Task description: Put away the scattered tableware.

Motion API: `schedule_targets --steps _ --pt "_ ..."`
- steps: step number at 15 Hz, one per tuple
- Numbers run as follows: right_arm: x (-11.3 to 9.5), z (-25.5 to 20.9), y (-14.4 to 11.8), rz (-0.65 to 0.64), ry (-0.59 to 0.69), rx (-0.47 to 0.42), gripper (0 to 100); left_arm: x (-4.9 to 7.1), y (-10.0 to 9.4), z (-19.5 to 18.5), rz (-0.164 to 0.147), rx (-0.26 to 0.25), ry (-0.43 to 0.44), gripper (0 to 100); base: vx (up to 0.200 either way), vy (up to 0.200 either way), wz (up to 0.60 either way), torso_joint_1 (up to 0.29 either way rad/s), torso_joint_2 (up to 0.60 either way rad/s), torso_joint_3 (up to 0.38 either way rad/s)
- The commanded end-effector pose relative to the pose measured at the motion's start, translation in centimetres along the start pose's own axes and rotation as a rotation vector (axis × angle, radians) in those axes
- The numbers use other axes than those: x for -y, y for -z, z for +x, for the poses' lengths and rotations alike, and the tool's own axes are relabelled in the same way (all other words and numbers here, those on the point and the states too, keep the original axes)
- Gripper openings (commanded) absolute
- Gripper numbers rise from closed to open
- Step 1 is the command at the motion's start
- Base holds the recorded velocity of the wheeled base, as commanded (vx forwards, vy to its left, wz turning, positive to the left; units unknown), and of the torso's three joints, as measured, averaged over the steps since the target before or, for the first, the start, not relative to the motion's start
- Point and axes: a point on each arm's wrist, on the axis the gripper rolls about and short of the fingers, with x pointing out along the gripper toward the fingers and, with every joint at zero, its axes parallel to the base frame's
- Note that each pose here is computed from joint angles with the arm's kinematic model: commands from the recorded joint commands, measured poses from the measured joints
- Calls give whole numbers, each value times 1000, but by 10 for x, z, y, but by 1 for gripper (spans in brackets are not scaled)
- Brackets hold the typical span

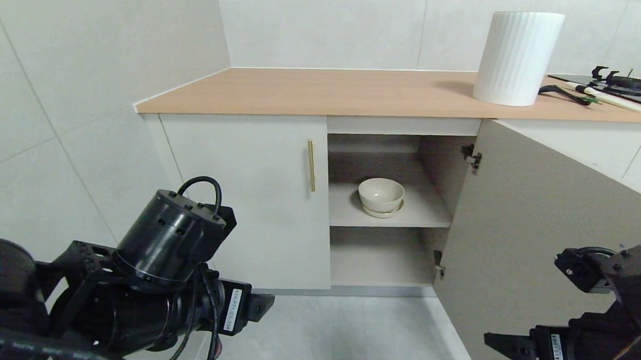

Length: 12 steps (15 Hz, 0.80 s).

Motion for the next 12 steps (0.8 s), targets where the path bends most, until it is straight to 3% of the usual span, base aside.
schedule_targets --steps 1,3,6,10,12 --pt "3 1 3 3 23 -6 100 0 0 0 0 -1 -2 100 0 -200 0 7 -2 -2" --pt "12 4 4 35 67 -8 100 0 0 0 0 -1 -2 100 0 -200 0 7 0 2" --pt "43 4 7 147 184 -7 100 0 0 -1 -1 2 -1 100 0 -200 0 7 2 2" --pt "68 -10 10 249 288 10 100 -1 -1 -3 -3 8 4 100 0 0 0 0 0 0" --pt "86 -9 -2 349 373 44 100 -1 -1 -4 -4 10 4 100 0 0 0 0 0 0"
